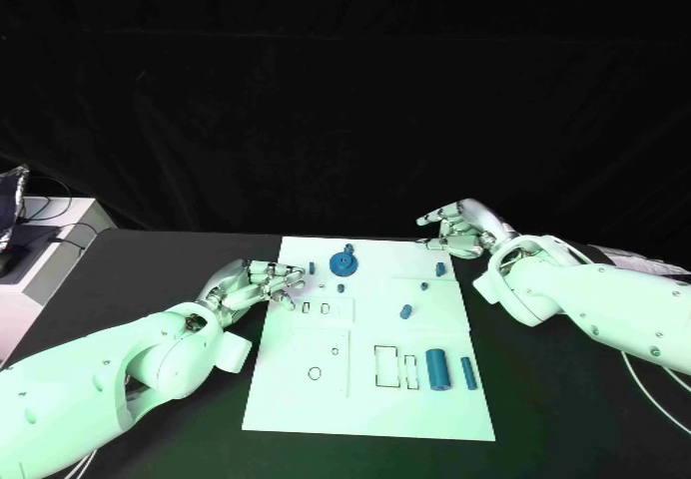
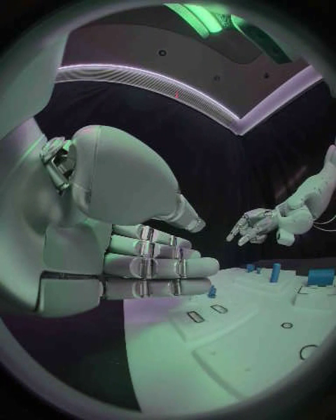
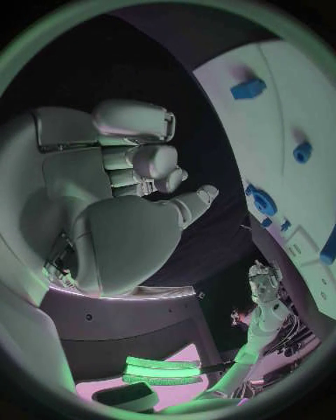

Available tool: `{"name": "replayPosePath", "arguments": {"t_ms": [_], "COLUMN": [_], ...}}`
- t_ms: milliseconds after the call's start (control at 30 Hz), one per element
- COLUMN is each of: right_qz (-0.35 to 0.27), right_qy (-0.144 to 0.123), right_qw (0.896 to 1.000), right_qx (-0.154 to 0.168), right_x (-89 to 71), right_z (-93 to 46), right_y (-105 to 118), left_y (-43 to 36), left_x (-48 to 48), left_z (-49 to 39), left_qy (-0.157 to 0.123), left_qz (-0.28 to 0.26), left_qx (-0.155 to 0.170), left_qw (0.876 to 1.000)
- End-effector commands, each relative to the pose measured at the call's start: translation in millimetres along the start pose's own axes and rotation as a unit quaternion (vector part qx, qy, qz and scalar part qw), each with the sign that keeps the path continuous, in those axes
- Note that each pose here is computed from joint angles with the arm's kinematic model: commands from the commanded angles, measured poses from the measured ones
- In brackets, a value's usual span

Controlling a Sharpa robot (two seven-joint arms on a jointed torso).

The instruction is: Assemble the parts on the task board

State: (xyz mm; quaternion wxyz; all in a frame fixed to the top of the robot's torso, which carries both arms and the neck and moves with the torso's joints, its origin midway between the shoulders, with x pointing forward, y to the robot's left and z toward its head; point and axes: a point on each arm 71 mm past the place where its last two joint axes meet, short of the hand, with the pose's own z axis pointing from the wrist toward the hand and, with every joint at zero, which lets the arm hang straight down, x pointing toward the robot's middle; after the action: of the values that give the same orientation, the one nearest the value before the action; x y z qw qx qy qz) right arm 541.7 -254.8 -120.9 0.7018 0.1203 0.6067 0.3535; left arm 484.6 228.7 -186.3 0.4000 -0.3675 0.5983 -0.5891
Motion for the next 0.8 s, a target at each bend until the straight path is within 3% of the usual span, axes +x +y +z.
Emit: {"name": "replayPosePath", "arguments": {"t_ms": [33,167,333,533,800], "right_qz": [0.005,-0.013,-0.026,-0.045,-0.049], "right_qy": [0.021,0.022,0.032,0.041,0.042], "right_qw": [0.999,0.999,0.999,0.998,0.997], "right_qx": [-0.031,-0.021,-0.011,0.004,0.031], "right_x": [-6.5,-22.1,-27.4,-20.3,-7.9], "right_z": [-6.5,-16.8,-27.4,-34.3,-30.4], "right_y": [-6.2,-26.3,-41.3,-55.0,-65.5], "left_y": [-2.9,-5.7,-11.2,-13.2,-13.1], "left_x": [2.0,2.6,3.9,3.1,4.9], "left_z": [-0.5,-2.2,-2.4,-2.5,-1.8], "left_qy": [0.008,0.009,0.012,0.012,0.014], "left_qz": [-0.001,-0.001,-0.001,-0.002,-0.004], "left_qx": [0.010,0.013,0.020,0.024,0.025], "left_qw": [1.000,1.000,1.000,1.000,1.000]}}
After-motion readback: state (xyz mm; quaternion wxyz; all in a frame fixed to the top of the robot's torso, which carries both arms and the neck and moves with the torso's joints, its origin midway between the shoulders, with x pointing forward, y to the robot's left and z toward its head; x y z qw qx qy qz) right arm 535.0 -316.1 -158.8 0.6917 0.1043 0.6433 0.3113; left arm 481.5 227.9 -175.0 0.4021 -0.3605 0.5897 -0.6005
